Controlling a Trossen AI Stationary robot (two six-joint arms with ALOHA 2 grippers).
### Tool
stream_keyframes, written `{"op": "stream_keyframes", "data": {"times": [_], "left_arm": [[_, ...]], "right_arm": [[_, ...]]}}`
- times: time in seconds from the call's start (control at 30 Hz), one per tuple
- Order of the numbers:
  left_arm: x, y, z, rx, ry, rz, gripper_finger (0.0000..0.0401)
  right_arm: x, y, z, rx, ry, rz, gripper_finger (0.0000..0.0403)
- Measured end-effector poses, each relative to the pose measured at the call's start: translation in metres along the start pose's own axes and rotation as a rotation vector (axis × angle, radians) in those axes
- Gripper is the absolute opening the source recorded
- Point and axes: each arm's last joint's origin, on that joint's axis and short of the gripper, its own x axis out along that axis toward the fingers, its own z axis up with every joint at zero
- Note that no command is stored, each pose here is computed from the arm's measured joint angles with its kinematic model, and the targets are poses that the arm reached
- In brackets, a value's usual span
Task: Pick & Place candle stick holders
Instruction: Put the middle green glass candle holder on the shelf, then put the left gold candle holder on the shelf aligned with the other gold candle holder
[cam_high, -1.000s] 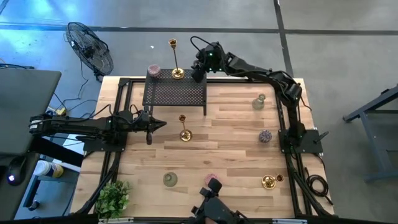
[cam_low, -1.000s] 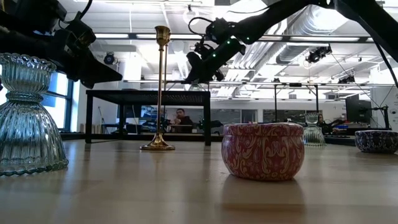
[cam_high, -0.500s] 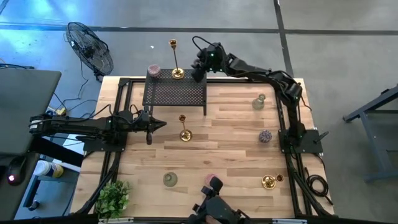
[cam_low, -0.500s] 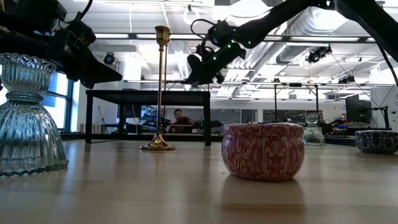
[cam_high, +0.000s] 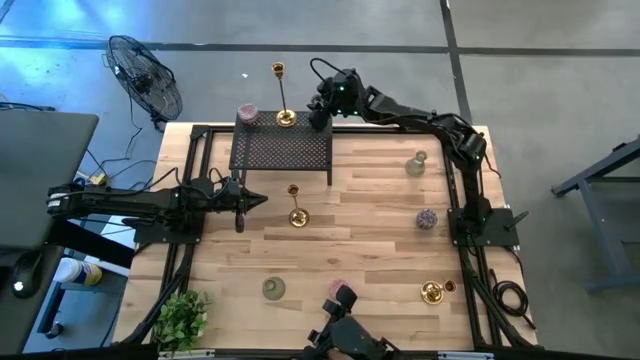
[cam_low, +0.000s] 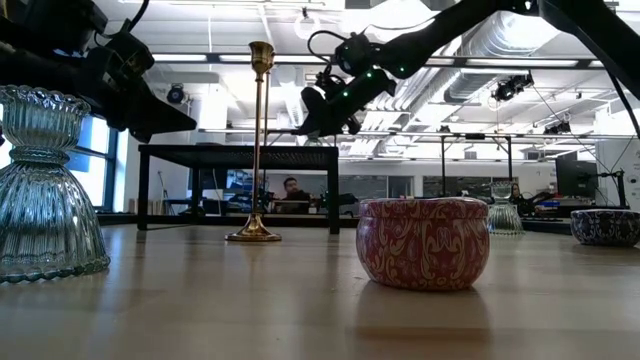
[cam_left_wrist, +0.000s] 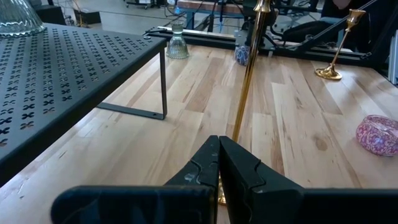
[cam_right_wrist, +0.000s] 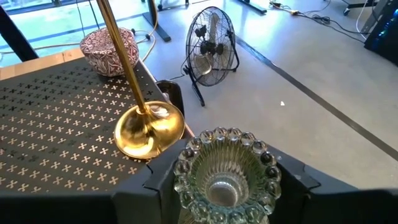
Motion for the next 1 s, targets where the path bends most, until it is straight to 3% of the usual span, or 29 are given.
{"op": "stream_keyframes", "data": {"times": [0.2, 0.6, 1.0], "left_arm": [[0.0, 0.0, 0.0, 0.0, 0.001, 0.0, 0.0004], [0.0, 0.0, -0.001, 0.001, 0.007, 0.0, 0.0004], [0.0, 0.0, -0.001, 0.001, 0.006, 0.0, 0.0004]], "right_arm": [[0.0, 0.0, -0.001, 0.006, 0.003, -0.003, 0.0187], [-0.005, 0.0, 0.005, 0.015, -0.01, -0.019, 0.0275], [-0.056, 0.019, 0.046, -0.045, -0.12, -0.044, 0.0282]]}}
